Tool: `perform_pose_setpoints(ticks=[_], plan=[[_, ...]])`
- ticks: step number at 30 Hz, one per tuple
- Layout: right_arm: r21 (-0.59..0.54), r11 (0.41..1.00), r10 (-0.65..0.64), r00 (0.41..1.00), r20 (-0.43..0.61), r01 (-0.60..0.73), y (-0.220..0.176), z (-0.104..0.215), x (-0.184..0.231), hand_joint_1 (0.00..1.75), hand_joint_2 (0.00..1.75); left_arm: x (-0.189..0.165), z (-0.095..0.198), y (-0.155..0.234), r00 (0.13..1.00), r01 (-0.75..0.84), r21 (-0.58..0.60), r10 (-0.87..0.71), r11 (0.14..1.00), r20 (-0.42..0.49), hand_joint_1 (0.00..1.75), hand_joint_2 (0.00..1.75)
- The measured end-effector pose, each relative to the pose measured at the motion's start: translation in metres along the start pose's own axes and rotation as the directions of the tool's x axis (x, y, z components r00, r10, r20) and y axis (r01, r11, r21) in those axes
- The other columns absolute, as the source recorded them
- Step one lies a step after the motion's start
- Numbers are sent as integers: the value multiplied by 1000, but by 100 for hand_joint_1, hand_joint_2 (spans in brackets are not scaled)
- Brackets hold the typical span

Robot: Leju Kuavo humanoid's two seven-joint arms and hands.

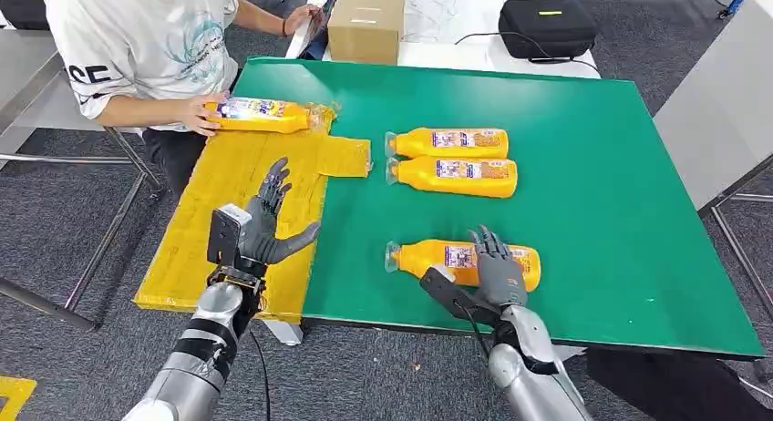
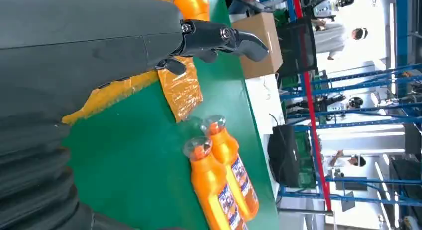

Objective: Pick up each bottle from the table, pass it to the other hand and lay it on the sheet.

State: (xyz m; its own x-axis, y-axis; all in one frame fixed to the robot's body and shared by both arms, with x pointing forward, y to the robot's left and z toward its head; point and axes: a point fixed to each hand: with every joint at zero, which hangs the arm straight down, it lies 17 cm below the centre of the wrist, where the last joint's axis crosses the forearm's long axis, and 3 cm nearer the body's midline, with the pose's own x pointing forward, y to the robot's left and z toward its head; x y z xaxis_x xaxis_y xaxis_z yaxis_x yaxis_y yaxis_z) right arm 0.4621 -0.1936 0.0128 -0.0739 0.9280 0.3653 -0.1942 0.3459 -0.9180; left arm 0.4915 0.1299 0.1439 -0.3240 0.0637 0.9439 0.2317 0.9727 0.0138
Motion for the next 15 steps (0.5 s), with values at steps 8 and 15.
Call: perform_pose_setpoints(ticks=[8, 15], plan=[[50, 982, 184, 981, -67, -181, -10, -6, -37, 148, 175, -3, 4, -1, 1000, -17, -10, 17, 1000, -10, 0, 175], [101, 978, 191, 980, -61, -185, -13, -12, -48, 175, 175, -3, 5, -1, 1000, -20, -16, 19, 1000, -10, 0, 175]])
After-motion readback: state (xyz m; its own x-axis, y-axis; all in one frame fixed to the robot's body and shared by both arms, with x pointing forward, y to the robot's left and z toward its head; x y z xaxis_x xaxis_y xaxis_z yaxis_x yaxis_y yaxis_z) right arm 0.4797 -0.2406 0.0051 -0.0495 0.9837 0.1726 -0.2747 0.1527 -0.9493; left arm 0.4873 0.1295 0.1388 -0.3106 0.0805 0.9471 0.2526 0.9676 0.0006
